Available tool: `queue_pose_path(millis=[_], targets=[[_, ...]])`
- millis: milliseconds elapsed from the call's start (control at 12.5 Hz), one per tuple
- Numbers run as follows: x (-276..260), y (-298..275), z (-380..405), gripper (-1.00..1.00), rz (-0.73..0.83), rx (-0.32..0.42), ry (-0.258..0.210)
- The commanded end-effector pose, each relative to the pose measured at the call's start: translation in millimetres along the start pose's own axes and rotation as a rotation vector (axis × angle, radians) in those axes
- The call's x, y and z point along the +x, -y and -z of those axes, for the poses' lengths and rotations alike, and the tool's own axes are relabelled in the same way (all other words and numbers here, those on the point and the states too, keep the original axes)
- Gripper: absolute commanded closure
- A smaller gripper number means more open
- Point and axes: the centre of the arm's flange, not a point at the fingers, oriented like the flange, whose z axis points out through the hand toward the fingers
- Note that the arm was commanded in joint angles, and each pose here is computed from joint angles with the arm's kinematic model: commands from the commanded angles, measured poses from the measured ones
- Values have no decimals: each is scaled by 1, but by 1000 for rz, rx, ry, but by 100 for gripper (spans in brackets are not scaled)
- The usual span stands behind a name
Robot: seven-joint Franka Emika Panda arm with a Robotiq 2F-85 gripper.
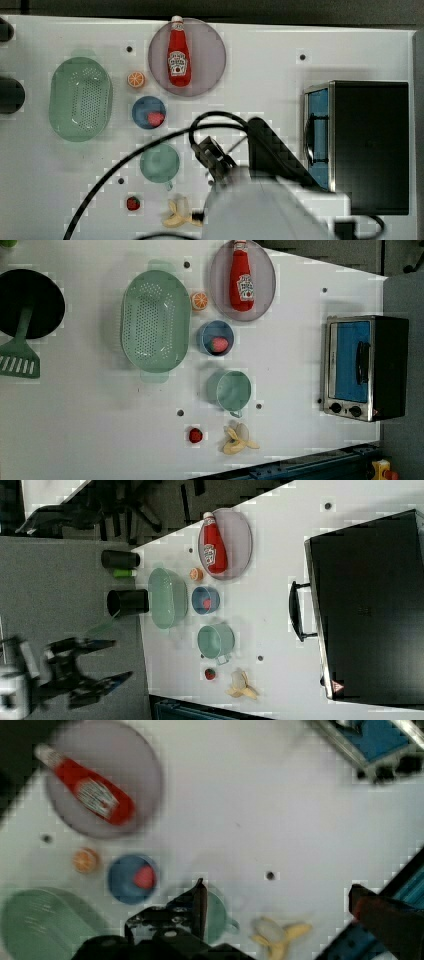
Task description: Flap open oven.
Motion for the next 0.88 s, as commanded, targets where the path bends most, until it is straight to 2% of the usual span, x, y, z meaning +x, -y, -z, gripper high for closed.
queue_pose_path(millis=[80,480,560,720,880], targets=[[18,7,-30,-65,23,-40,49],[19,6,-34,55,18,-47,55],[20,5,-38,65,16,-52,61],[22,0,-51,65,50,-72,81],[27,-9,-69,65,198,-93,106]])
